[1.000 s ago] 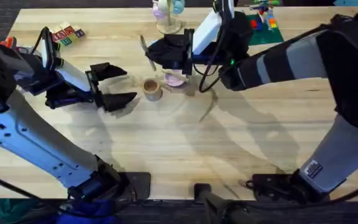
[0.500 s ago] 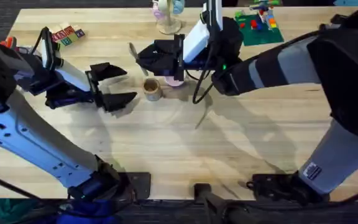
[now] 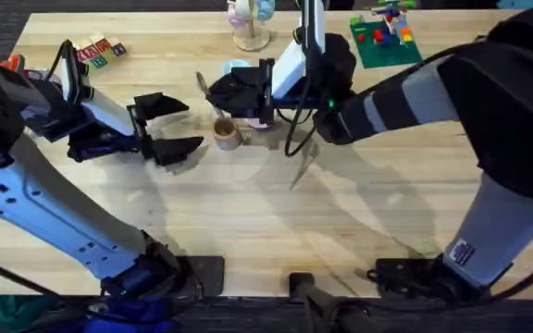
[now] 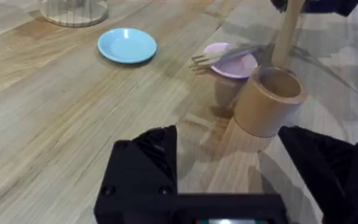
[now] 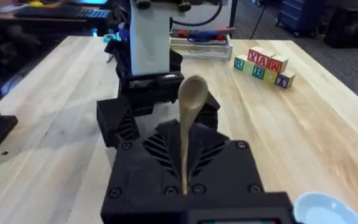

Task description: Pick up a utensil and set it on the pink plate, then put the other utensil in the container.

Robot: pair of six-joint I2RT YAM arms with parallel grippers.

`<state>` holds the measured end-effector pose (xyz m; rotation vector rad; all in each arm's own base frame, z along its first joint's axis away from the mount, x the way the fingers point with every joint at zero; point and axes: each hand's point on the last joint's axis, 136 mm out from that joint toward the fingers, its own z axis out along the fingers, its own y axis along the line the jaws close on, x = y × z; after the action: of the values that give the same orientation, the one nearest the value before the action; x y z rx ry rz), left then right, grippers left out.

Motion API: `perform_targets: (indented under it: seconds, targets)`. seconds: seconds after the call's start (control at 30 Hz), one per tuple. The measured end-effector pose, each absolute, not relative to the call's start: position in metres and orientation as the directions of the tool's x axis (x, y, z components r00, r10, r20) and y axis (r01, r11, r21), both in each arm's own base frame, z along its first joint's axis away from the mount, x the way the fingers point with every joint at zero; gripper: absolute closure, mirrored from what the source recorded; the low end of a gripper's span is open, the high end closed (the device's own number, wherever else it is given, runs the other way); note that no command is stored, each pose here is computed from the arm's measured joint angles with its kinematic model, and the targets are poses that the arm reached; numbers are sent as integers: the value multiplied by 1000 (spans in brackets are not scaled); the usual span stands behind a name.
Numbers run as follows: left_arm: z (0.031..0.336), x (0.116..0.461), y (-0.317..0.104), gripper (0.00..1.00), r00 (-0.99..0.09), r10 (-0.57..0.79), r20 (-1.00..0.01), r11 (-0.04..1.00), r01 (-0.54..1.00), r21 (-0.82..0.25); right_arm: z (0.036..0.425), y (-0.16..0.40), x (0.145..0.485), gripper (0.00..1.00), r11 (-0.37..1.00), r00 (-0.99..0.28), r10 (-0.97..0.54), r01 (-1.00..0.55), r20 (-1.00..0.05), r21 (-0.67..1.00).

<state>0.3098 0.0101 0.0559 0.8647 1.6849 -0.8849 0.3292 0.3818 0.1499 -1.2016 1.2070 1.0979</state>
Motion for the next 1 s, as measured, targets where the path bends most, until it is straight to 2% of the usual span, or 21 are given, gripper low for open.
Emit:
perform_targets:
  seconds: [0.5,1.0]
  targets:
    - [56,310,10,8,-240,131,-962,476,866,-152,106,380,327,968,71,-82,-121,-995,-989,74]
    - [56,310,10,8,-239,129,-962,477,866,-151,95,379,324,968,71,-107,-154,-993,-982,97]
